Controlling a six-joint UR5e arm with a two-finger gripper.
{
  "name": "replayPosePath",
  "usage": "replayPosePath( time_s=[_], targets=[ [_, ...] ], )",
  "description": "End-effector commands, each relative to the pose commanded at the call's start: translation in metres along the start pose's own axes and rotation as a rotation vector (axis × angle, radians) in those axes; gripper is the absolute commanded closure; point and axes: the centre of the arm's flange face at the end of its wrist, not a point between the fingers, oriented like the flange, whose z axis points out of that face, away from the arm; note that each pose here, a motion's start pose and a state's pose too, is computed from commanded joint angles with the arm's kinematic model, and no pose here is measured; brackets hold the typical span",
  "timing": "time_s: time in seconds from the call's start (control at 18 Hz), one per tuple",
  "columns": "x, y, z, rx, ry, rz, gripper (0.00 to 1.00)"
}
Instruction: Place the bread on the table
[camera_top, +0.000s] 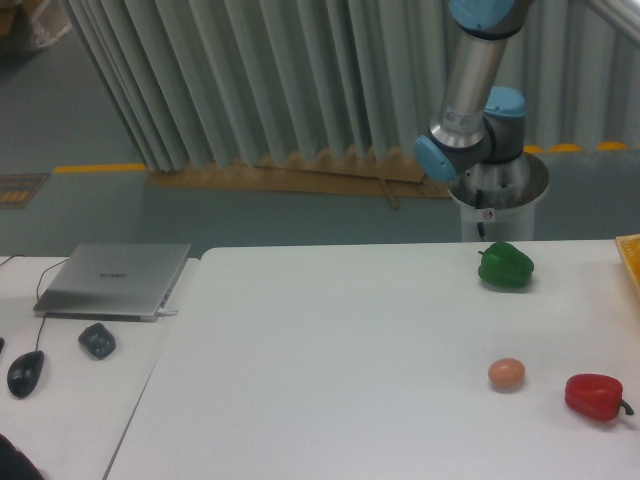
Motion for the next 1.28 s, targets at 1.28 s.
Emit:
replayPosePath(
  time_s=[1.28],
  targets=[
    [-0.015, -0.001, 0.026, -0.004, 0.03, -0.005, 0.27]
  ],
)
